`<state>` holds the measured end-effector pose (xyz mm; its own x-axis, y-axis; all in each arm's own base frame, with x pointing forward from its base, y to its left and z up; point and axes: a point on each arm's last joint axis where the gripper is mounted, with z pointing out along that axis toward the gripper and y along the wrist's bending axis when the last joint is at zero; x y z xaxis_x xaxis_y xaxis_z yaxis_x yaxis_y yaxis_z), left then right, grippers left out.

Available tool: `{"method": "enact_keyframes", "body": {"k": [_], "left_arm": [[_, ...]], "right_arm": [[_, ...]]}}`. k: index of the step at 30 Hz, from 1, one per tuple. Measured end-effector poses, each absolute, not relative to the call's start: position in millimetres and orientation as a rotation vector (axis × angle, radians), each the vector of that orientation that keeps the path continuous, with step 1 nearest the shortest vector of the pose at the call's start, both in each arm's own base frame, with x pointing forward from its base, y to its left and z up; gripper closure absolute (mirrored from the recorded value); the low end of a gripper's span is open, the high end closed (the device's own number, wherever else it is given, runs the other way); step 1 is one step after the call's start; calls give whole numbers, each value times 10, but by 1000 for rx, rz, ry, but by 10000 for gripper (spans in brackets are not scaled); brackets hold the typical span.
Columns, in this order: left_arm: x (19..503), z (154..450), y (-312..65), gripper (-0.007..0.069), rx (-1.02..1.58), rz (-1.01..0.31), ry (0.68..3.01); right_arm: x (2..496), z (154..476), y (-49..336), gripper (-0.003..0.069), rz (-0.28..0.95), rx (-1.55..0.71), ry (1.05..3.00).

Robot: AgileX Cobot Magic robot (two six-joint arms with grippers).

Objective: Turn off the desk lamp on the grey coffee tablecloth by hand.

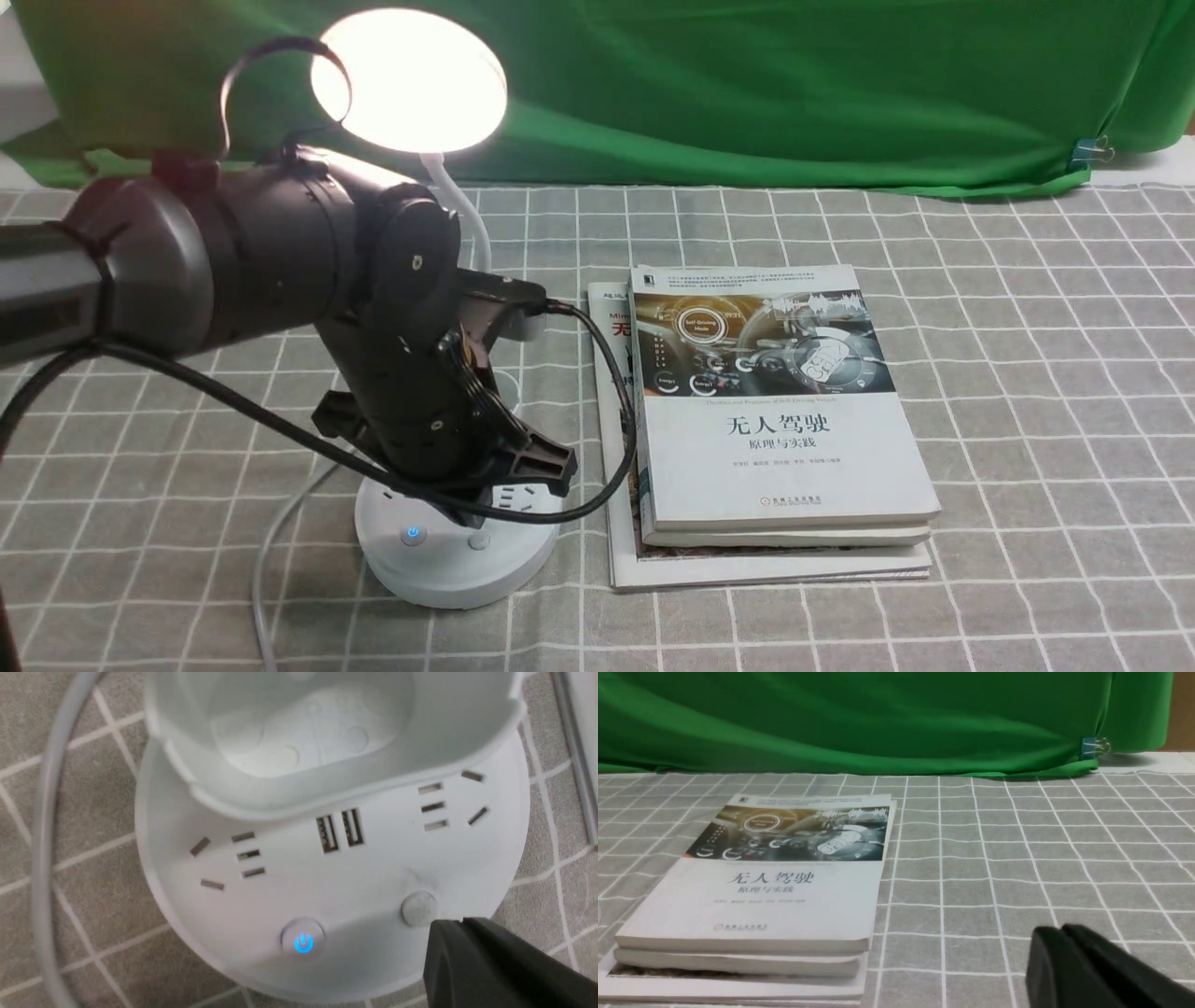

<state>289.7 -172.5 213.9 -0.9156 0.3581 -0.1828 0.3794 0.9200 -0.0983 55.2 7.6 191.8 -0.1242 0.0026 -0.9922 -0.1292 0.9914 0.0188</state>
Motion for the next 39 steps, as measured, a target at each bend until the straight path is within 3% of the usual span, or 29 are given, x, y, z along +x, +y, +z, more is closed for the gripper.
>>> {"method": "enact_keyframes", "body": {"k": [8, 16, 25, 31, 39], "left_arm": [[2972, 1850, -1770, 630, 569, -173, 2979], [2987, 1853, -1780, 630, 581, -175, 2976], [2890, 2214, -1728, 630, 572, -217, 2878], [2836, 2266, -1744, 630, 621, -212, 2854], [2223, 2550, -1465, 630, 592, -320, 2581]], "right_arm": [[552, 1918, 76, 624, 113, -96, 1693], [552, 1918, 76, 624, 113, -96, 1693], [552, 1917, 76, 624, 113, -96, 1693], [552, 1917, 76, 624, 113, -96, 1693], [552, 1917, 76, 624, 113, -96, 1693]]}}
